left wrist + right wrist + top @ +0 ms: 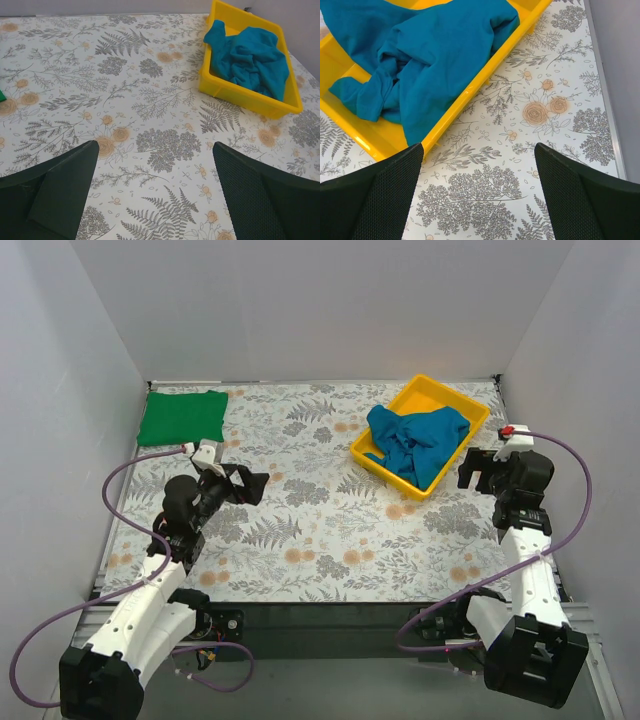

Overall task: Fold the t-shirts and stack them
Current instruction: Grab the tshirt from the pile

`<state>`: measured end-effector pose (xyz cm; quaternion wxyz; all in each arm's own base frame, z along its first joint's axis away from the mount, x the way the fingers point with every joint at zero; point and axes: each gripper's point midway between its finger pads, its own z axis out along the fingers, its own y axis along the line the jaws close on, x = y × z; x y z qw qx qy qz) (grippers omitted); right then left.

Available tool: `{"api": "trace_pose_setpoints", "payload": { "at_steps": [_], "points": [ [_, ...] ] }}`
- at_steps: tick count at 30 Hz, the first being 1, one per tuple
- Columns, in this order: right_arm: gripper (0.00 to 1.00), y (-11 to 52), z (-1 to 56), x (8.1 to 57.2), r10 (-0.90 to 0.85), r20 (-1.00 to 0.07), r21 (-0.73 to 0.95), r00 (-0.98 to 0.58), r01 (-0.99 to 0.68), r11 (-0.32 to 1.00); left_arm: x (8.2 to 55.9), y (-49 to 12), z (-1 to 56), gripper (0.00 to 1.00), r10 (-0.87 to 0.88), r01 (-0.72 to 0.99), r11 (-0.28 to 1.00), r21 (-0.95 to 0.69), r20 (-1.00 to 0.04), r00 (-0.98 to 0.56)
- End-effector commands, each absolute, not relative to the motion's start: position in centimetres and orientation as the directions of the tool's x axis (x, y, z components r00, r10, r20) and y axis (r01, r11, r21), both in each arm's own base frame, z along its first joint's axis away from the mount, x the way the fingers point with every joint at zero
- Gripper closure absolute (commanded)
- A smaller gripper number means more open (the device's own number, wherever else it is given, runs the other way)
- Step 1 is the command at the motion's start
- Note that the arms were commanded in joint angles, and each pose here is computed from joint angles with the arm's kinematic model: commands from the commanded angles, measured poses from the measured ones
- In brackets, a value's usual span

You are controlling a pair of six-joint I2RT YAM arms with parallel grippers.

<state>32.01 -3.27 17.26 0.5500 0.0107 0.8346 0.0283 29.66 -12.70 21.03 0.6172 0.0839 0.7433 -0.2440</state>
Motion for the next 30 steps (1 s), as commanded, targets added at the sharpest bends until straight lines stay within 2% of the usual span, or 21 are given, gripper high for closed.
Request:
{"api": "trace_pose_setpoints", "payload": {
  "at_steps": [1,2,6,12,18,22,26,30],
  "points": [
    [0.01,-2.4,20.4,32.3,0.042,-0.943,0.069,-0.329,-0.072,0.995,29.1,-13.7,21.4,0.02,-0.155,0.489,0.839,-0.240,-0.966,-0.207],
    [0.01,-2.0,20.3,32.2,0.031,-0.942,0.067,-0.334,-0.097,0.993,29.0,-13.9,21.6,0.02,-0.156,0.499,0.832,-0.242,-0.966,-0.208],
    [0.02,1.7,20.1,30.6,-0.139,-0.950,-0.023,-0.278,-0.384,0.923,28.6,-15.0,21.5,0.02,-0.153,0.546,0.799,-0.254,-0.963,-0.223],
    [0.02,4.9,19.2,28.3,-0.248,-0.951,-0.083,-0.186,-0.619,0.781,27.2,-17.4,21.5,0.02,-0.128,0.629,0.730,-0.268,-0.957,-0.260],
    [0.02,5.0,18.9,28.6,-0.260,-0.947,-0.082,-0.189,-0.641,0.763,27.2,-18.4,20.6,0.02,-0.096,0.644,0.716,-0.271,-0.951,-0.294],
    [0.02,6.7,19.1,28.3,-0.284,-0.948,-0.092,-0.147,-0.724,0.684,27.3,-18.5,19.9,0.02,-0.083,0.643,0.713,-0.280,-0.944,-0.319],
    [0.02,8.6,18.9,30.8,-0.407,-0.893,-0.136,-0.191,-0.747,0.650,27.4,-18.3,19.6,0.02,-0.074,0.633,0.724,-0.275,-0.943,-0.324],
    [0.02,9.1,17.5,35.9,-0.527,-0.800,-0.194,-0.288,-0.706,0.681,27.6,-18.0,19.2,0.02,-0.066,0.617,0.740,-0.267,-0.942,-0.329]
  ]
}}
